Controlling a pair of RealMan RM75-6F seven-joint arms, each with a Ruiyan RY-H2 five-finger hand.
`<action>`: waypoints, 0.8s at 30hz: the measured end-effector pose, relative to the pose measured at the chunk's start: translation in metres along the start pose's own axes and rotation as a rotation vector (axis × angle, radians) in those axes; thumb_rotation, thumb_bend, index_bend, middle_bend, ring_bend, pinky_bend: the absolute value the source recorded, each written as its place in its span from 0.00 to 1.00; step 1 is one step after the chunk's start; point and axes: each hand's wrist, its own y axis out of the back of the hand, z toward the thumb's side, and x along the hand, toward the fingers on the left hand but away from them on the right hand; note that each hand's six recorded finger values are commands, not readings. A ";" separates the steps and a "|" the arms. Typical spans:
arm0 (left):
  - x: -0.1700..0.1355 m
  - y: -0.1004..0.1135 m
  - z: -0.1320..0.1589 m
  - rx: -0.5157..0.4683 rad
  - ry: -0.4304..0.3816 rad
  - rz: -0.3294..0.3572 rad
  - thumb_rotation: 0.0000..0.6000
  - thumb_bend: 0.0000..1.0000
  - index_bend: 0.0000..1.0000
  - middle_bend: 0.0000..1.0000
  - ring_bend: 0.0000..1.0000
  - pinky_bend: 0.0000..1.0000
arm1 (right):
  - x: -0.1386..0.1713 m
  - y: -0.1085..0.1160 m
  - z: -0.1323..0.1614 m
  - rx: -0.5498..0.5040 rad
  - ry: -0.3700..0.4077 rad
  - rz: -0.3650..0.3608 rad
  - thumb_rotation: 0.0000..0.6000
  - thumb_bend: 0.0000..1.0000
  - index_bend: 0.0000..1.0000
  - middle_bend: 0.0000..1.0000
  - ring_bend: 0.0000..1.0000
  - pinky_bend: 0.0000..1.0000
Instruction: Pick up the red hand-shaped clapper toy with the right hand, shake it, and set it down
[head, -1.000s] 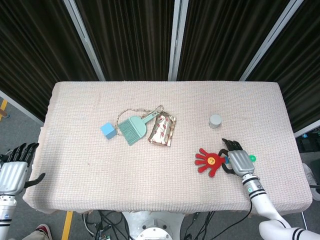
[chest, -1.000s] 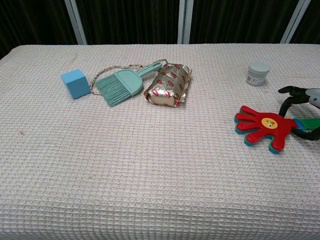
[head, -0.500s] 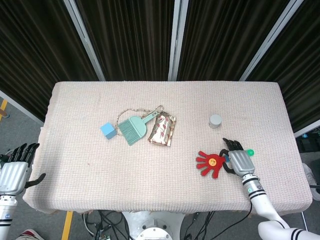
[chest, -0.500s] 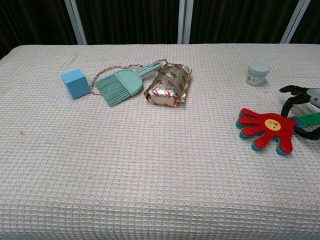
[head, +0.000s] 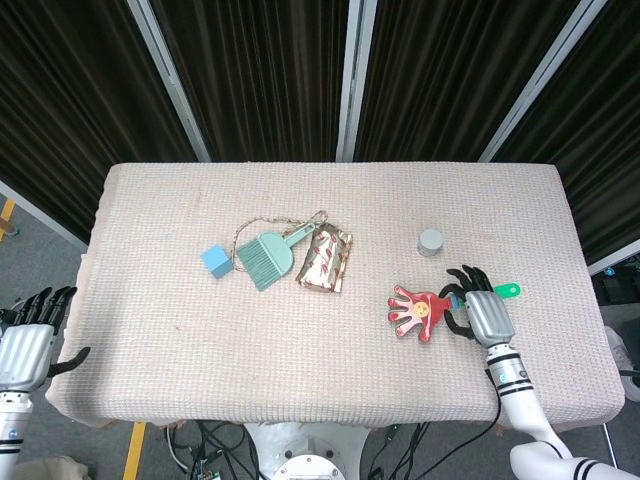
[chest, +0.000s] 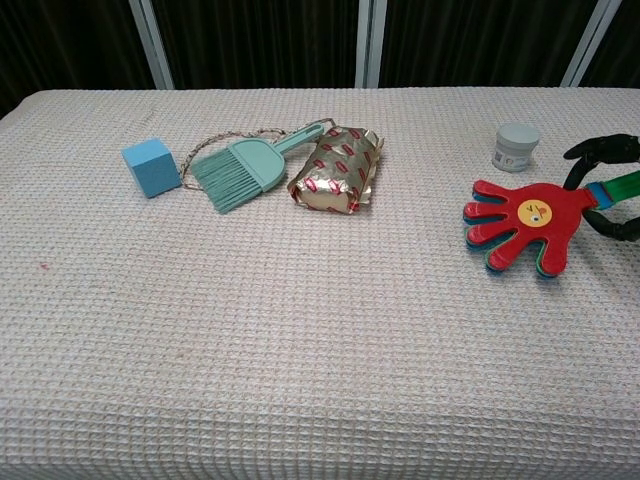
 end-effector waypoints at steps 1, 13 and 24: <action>0.000 0.000 0.000 0.000 0.000 0.000 1.00 0.20 0.06 0.08 0.01 0.10 | 0.000 0.002 0.001 -0.019 0.005 -0.019 1.00 0.54 0.86 0.25 0.14 0.27; 0.001 0.000 0.000 -0.013 -0.003 -0.001 1.00 0.20 0.06 0.08 0.01 0.10 | 0.002 0.013 0.001 -0.218 0.028 -0.135 1.00 0.62 0.93 0.34 0.34 0.70; 0.002 0.000 0.000 -0.016 -0.002 -0.004 1.00 0.20 0.06 0.08 0.01 0.12 | 0.004 0.017 0.002 -0.356 0.009 -0.147 1.00 0.64 0.96 0.36 0.48 0.81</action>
